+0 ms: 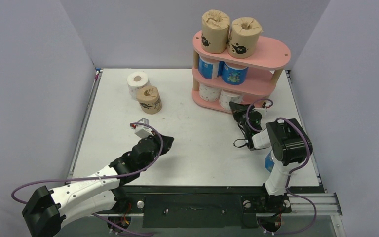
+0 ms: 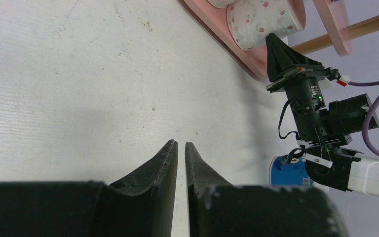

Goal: Place and organize the paper towels onto the shelf
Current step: Move the paper towel to the shelf.

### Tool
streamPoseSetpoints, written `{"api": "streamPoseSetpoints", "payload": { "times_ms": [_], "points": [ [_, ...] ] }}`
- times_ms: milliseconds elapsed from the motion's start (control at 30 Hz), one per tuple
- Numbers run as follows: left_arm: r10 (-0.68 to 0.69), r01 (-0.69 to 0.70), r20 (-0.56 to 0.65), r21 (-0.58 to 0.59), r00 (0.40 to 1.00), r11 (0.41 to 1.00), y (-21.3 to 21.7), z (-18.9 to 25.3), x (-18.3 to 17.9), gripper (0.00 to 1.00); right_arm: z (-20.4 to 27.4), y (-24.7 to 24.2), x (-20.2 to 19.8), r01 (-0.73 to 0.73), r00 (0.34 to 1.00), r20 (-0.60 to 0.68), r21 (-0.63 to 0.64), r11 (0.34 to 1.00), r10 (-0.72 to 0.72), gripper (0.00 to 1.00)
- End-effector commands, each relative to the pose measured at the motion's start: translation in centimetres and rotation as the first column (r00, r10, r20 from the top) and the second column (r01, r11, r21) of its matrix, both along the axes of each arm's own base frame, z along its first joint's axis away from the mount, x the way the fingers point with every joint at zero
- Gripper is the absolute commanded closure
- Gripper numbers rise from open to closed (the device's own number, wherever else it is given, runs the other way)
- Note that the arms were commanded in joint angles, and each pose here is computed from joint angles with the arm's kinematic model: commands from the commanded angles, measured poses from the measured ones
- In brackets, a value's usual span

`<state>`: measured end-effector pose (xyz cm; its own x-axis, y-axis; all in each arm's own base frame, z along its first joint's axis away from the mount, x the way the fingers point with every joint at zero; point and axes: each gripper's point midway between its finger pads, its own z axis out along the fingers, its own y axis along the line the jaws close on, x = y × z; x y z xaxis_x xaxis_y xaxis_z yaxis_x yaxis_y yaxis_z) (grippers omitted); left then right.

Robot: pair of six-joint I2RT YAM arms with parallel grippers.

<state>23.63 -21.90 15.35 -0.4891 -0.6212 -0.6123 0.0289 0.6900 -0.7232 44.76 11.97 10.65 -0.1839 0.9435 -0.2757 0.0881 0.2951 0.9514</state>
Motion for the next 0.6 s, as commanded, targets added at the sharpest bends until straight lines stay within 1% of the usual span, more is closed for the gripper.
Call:
{"api": "streamPoseSetpoints", "payload": {
  "times_ms": [0, 567],
  "points": [
    [-0.006, 0.008, 0.031, -0.040, 0.999, 0.999, -0.7, 1.5, 0.3, 0.91, 2.4, -0.2, 1.4, 0.006, 0.996, 0.086, 0.022, 1.000, -0.008, 1.00],
    [-0.012, 0.012, 0.020, -0.031, 1.000, 0.999, -1.2, 1.3, 0.6, 0.90, 2.0, -0.2, 3.0, 0.005, 0.997, 0.078, 0.030, 1.000, -0.007, 1.00]
  ]
}}
